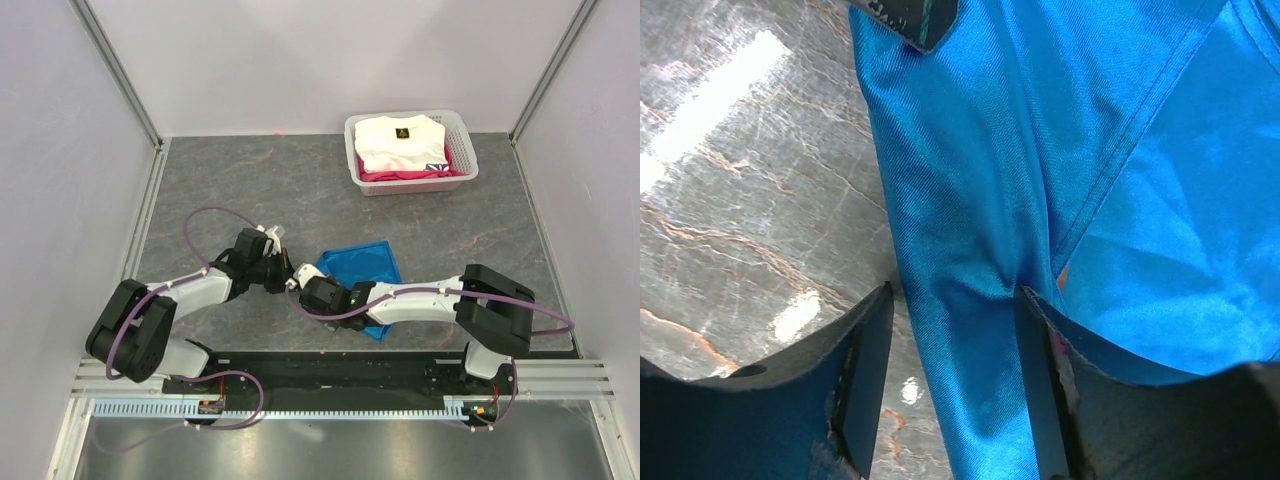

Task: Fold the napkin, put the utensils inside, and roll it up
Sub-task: Roll the napkin with the utensil

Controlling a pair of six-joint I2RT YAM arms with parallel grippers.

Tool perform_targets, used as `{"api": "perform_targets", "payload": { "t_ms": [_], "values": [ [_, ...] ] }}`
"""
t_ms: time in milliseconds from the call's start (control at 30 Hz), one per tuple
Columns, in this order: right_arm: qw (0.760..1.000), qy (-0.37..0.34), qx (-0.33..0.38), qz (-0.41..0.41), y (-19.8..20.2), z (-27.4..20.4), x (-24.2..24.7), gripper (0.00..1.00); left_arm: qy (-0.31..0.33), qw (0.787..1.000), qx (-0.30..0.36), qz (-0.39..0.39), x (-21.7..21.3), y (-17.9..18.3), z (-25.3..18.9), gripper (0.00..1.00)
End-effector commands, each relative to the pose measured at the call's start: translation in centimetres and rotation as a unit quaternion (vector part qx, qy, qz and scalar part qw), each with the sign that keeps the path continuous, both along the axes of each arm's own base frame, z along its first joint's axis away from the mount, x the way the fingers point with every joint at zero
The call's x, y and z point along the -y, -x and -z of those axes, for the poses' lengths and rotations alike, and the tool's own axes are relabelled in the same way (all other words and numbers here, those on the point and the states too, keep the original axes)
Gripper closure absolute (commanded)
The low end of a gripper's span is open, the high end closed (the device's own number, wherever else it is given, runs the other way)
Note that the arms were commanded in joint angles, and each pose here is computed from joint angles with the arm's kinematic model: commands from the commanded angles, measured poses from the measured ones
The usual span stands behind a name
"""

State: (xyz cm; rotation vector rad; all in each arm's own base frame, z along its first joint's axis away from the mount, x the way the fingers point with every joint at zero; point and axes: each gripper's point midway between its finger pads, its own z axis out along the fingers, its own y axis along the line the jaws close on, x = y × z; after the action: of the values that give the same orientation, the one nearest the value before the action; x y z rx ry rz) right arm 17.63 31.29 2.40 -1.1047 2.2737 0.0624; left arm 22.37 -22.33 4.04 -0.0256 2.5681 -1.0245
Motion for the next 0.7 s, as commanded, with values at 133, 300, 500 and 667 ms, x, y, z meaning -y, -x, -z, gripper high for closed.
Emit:
{"api": "perform_targets", "payload": {
  "t_ms": [133,300,500,667],
  "values": [
    [0.999,0.024,0.047,-0.013,-1.6,-1.9,0.6,0.38,0.015,1.0,0.009,0.002,0.8,-0.9,-1.3,0.98],
    [0.997,0.038,0.056,-0.02,-1.9,-1.8,0.8,0.33,0.015,1.0,0.008,0.006,0.9,-0.9,-1.3,0.98],
    [0.997,0.037,0.064,-0.035,-2.3,-2.3,0.4,0.31,0.014,1.0,0.006,0.008,0.9,-0.9,-1.3,0.98],
    [0.998,0.042,0.037,-0.04,-2.4,-0.8,0.7,0.32,0.016,1.0,0.006,0.01,1.0,-1.0,-1.4,0.98]
  ]
}}
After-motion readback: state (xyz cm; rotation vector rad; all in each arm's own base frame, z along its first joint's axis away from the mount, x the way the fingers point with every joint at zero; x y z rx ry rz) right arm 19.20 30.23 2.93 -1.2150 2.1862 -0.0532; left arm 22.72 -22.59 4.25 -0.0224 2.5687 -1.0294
